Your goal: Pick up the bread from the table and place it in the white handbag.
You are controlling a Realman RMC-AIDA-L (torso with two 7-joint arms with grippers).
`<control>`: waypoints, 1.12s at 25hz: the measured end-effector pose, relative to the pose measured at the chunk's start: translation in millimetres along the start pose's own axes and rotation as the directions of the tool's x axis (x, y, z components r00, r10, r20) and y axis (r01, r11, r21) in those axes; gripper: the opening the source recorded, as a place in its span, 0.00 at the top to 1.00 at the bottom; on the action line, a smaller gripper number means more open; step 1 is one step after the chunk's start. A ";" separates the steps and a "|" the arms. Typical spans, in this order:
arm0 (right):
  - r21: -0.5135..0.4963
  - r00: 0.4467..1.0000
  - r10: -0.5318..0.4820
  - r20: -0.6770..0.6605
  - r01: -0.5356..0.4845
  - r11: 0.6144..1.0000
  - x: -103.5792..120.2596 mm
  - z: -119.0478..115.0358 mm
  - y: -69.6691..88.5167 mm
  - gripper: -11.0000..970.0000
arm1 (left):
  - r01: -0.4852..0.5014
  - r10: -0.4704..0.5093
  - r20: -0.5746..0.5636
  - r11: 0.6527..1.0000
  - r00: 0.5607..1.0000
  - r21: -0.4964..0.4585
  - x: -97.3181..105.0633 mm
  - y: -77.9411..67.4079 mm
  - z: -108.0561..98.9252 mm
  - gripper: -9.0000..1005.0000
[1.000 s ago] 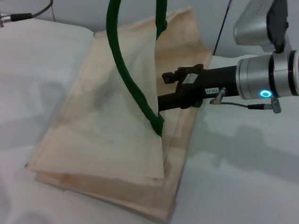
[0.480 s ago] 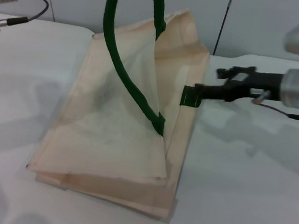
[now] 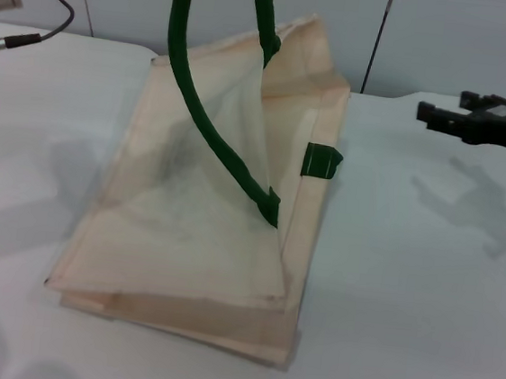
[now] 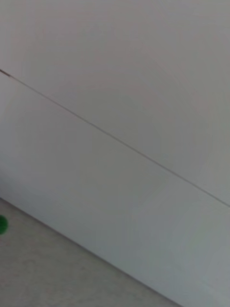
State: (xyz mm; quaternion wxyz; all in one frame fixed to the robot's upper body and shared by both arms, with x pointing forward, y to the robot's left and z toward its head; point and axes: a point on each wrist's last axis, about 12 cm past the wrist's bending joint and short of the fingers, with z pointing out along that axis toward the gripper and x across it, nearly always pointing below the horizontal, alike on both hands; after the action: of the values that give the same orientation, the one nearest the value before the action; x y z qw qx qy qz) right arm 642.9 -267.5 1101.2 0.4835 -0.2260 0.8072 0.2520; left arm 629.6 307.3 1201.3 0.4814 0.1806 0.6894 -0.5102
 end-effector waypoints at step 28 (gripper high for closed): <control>0.214 0.935 -0.103 0.339 0.030 0.976 30.9 -22.7 -7.2 0.09 | -0.478 0.548 0.108 0.796 0.829 -0.371 75.8 22.1 6.4 0.26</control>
State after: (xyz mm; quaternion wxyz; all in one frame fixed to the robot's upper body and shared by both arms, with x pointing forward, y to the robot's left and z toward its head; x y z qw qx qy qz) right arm 618.8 -291.0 1081.3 0.6478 -0.1540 0.7223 0.1868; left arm 613.3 292.5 1125.2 0.6953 0.2240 0.6340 -0.2537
